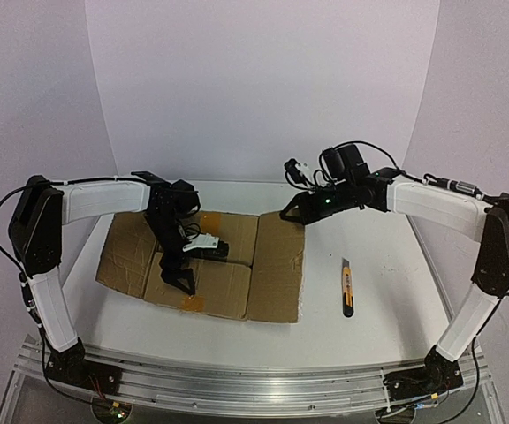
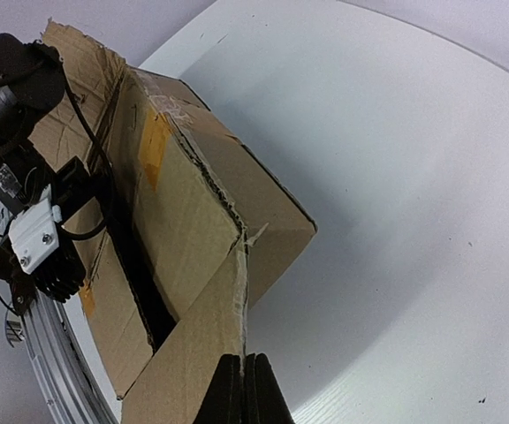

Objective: Unpack the express box

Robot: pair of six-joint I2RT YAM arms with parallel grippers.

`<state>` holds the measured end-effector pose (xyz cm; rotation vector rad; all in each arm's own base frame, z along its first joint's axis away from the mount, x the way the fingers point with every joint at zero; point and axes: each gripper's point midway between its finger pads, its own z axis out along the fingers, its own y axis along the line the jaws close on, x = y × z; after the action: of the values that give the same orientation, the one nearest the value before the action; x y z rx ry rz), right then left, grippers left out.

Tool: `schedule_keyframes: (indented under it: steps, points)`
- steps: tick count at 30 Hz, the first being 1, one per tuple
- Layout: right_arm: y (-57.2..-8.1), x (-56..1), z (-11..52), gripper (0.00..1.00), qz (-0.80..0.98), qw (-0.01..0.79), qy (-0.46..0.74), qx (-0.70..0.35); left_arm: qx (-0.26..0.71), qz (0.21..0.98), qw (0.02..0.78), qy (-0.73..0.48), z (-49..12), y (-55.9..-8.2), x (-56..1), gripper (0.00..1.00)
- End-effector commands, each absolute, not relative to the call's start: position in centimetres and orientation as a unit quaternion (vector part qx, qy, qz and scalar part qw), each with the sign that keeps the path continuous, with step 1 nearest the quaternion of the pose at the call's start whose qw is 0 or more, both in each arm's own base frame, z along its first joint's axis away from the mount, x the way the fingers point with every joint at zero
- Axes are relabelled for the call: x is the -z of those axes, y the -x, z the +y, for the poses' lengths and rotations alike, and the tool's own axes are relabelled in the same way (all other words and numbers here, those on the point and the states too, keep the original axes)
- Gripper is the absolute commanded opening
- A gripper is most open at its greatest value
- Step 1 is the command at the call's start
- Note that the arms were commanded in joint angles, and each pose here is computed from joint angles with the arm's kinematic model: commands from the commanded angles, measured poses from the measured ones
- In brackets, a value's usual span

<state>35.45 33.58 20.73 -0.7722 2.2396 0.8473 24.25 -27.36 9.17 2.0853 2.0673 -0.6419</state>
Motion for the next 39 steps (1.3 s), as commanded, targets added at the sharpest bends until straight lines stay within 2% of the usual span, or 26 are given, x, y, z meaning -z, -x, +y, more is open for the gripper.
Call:
schedule_keyframes:
  steps: [1,7,9,14,18,21,26,29,32,35,39]
  points:
    - [-37.1,-26.2,33.8,0.0,0.813,0.394,0.288,-0.316,0.208,0.669,0.081,-0.709,-27.4,-24.4,-10.1,0.75]
    - [-39.1,-22.8,31.1,0.0,0.859,0.357,0.196,-0.311,0.212,0.659,0.119,-0.712,-28.3,-25.1,-12.8,0.15]
    - [-39.6,-20.8,29.7,0.0,0.876,0.332,0.158,-0.313,0.211,0.659,0.123,-0.711,-28.4,-25.1,-13.7,0.01]
    - [-39.9,-15.8,28.3,0.0,0.901,0.248,0.091,-0.343,0.199,0.656,0.155,-0.711,-28.3,-25.4,-16.3,0.0]
    - [-39.8,-11.8,27.4,0.01,0.913,0.188,0.047,-0.358,0.167,0.65,0.216,-0.709,-28.5,-26.8,-19.7,0.0]
    - [-39.9,-9.6,26.6,0.06,0.919,0.166,0.027,-0.357,0.136,0.645,0.286,-0.696,-28.3,-27.7,-21.7,0.0]
    - [-40.1,-6.2,25.9,0.11,0.926,0.144,-0.007,-0.35,0.066,0.557,0.453,-0.693,-26.6,-25.8,-23.4,0.0]
    - [-40.5,-6.1,26.3,0.16,0.922,0.144,-0.019,-0.36,-0.002,0.492,0.489,-0.72,-25.2,-23.9,-20.7,0.0]
    - [-41.0,-6.7,25.8,0.28,0.923,0.162,-0.029,-0.347,-0.065,0.425,0.508,-0.747,-24.2,-22.5,-18.5,0.0]
    - [-41.4,-8.2,24.6,0.49,0.927,0.192,-0.034,-0.319,-0.09,0.365,0.502,-0.779,-23.8,-20.6,-15.4,0.0]
    - [-41.7,-12.5,20.5,0.72,0.942,0.258,-0.032,-0.211,-0.112,0.291,0.497,-0.81,-23.5,-18.9,-12.9,0.0]
